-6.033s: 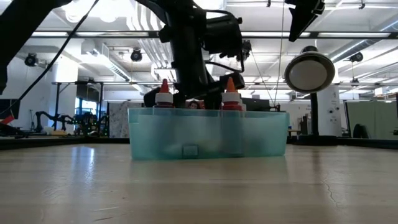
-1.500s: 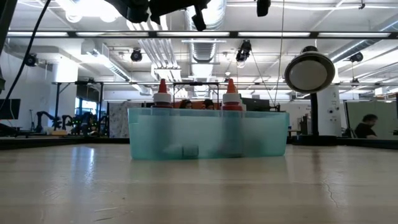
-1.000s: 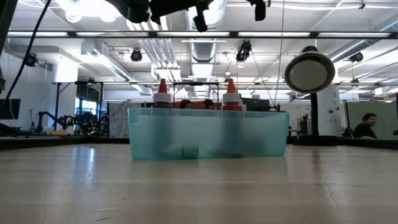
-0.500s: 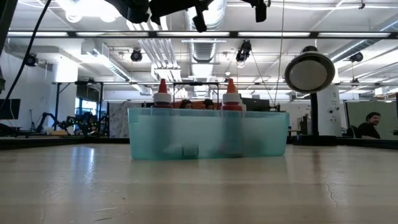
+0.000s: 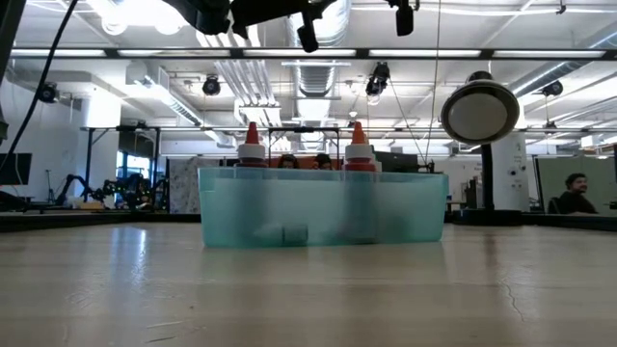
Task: Pick & Place food coloring
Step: Put the orange big food coloring into the green bin
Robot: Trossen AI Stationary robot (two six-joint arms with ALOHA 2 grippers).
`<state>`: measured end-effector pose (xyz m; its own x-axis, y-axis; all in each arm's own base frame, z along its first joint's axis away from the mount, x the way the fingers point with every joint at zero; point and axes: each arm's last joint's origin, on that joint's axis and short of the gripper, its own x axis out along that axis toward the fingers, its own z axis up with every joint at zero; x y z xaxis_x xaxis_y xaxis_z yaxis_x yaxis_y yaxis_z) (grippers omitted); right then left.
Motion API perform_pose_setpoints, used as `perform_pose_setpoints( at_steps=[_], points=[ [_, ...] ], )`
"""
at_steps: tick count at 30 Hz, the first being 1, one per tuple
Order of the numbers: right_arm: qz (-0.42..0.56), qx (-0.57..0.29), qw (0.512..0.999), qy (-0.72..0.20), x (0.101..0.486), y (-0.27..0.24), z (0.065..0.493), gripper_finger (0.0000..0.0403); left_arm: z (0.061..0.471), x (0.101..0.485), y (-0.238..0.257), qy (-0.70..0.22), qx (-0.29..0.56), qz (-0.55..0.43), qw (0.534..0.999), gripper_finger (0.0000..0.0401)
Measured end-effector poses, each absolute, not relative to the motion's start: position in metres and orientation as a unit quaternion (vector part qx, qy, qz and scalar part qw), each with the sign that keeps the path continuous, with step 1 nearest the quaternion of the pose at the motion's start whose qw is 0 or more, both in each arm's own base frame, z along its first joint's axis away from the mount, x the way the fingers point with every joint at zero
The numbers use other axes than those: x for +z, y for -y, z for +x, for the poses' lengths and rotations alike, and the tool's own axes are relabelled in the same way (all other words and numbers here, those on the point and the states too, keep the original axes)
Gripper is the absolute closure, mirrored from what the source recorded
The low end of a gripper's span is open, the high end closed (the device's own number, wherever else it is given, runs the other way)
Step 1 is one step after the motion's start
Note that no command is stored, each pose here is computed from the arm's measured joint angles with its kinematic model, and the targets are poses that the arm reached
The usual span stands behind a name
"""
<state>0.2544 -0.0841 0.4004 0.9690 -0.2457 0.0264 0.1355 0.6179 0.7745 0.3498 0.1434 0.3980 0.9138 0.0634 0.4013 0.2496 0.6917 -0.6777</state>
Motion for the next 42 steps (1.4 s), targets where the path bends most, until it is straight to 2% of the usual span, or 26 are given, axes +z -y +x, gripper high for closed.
perform_pose_setpoints(
  at_steps=[8,16,20,25,30,34,37,42],
  points=[
    [0.414,-0.129,0.899,0.053,0.401,0.082,0.246,0.03,0.351,0.394,-0.143,0.17,-0.038,-0.383,0.907,0.0311],
    [0.4,-0.155,0.901,0.063,0.407,0.082,0.233,0.0301,0.358,0.384,-0.135,0.134,-0.008,-0.354,0.925,0.0232],
    [0.39,-0.16,0.905,0.054,0.407,0.08,0.23,0.0301,0.356,0.377,-0.132,0.075,0.012,-0.36,0.93,0.02],
    [0.414,-0.156,0.896,-0.042,0.393,0.081,0.22,0.0301,0.339,0.361,-0.117,-0.099,0.034,-0.314,0.944,0.0189],
    [0.455,-0.106,0.87,-0.155,0.375,0.082,0.228,0.0301,0.306,0.346,-0.099,-0.269,0.159,-0.241,0.919,0.0188],
    [0.457,-0.08,0.857,-0.226,0.372,0.085,0.243,0.0301,0.273,0.34,-0.091,-0.364,0.312,-0.196,0.855,0.0188],
    [0.451,-0.072,0.84,-0.292,0.369,0.089,0.255,0.0301,0.253,0.343,-0.085,-0.375,0.397,-0.189,0.816,0.0188],
    [0.396,-0.074,0.815,-0.416,0.365,0.096,0.273,0.0301,0.233,0.349,-0.072,-0.361,0.446,-0.213,0.791,0.0188]
  ],
)
